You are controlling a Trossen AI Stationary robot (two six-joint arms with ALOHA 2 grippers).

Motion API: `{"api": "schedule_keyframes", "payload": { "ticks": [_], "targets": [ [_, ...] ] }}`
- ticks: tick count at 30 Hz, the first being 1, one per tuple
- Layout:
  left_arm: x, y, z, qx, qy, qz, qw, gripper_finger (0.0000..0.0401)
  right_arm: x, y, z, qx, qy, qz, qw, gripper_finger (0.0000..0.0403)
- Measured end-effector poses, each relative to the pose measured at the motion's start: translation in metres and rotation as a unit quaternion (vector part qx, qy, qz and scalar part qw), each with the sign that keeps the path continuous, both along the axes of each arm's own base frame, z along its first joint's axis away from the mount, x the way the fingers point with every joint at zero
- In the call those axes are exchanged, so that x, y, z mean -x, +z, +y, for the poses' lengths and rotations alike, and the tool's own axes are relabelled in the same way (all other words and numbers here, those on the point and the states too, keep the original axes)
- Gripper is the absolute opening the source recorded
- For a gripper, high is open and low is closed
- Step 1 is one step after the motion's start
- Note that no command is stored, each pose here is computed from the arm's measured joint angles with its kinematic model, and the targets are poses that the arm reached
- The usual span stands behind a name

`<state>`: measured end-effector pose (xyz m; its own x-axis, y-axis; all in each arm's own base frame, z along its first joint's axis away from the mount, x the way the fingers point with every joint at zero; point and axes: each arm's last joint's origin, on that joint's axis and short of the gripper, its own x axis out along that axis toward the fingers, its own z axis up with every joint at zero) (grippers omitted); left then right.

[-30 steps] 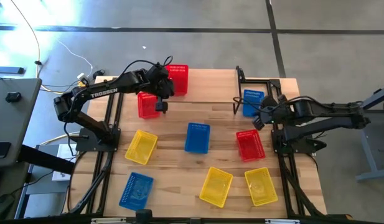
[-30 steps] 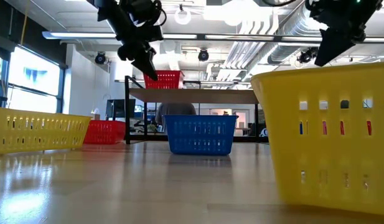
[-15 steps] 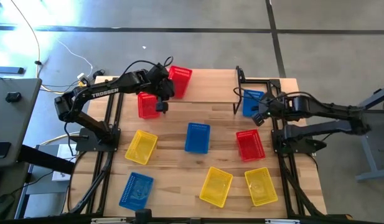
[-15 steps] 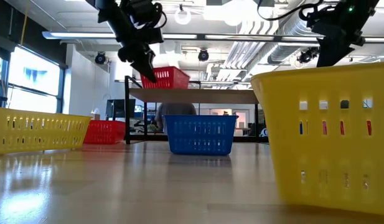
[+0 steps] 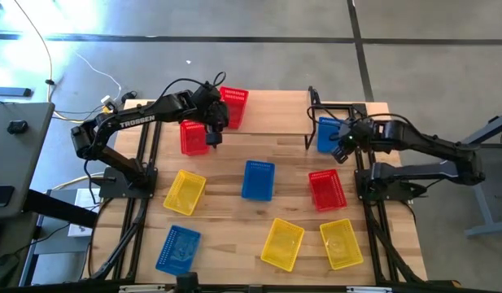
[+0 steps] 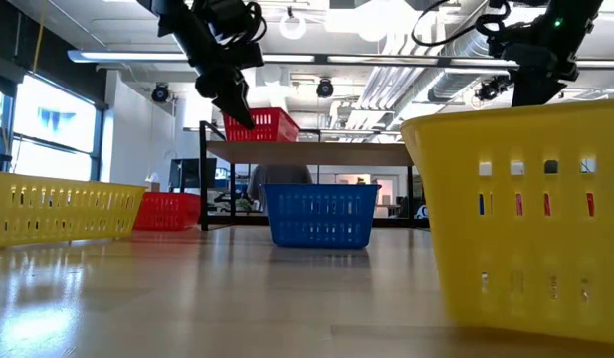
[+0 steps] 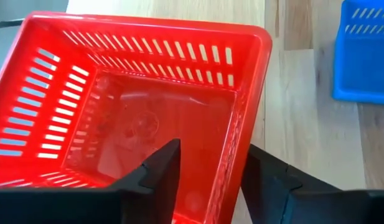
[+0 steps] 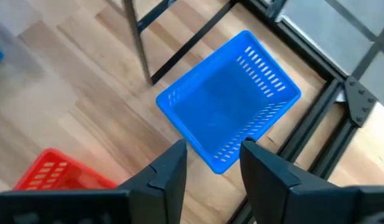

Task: Stack baskets on shelf by color
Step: Put the bottom red bin on the shelf, then put the top blue bin on the shelf

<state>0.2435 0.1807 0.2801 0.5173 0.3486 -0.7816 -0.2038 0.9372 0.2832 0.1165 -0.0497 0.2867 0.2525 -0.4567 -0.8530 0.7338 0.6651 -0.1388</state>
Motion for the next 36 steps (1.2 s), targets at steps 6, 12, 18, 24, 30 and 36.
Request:
{"api": "schedule_keyframes", "payload": {
  "ticks": [6, 12, 18, 24, 30, 36],
  "targets": [
    [0.0, 0.001, 0.0, 0.006, 0.011, -0.006, 1.0, 0.0166, -0.007, -0.005, -0.006, -0.007, 0.075, 0.05, 0.996, 0.0162],
    [-0.002, 0.002, 0.001, 0.004, 0.017, -0.019, 1.0, 0.0173, -0.018, -0.015, -0.014, -0.037, 0.151, 0.103, 0.982, 0.0165],
    [-0.002, 0.009, -0.003, -0.002, 0.018, -0.036, 0.999, 0.0173, -0.032, -0.027, -0.019, -0.058, 0.214, 0.155, 0.963, 0.0165],
    [0.002, 0.02, -0.009, -0.015, 0.013, -0.055, 0.998, 0.0173, -0.041, -0.038, -0.023, -0.075, 0.228, 0.186, 0.953, 0.0165],
    [0.01, 0.033, -0.014, -0.034, 0.02, -0.072, 0.997, 0.0173, -0.045, -0.053, -0.025, -0.08, 0.216, 0.193, 0.954, 0.0165],
    [0.019, 0.049, -0.02, -0.053, 0.022, -0.104, 0.993, 0.0173, -0.044, -0.068, -0.025, -0.069, 0.2, 0.195, 0.958, 0.0165]
  ]
}}
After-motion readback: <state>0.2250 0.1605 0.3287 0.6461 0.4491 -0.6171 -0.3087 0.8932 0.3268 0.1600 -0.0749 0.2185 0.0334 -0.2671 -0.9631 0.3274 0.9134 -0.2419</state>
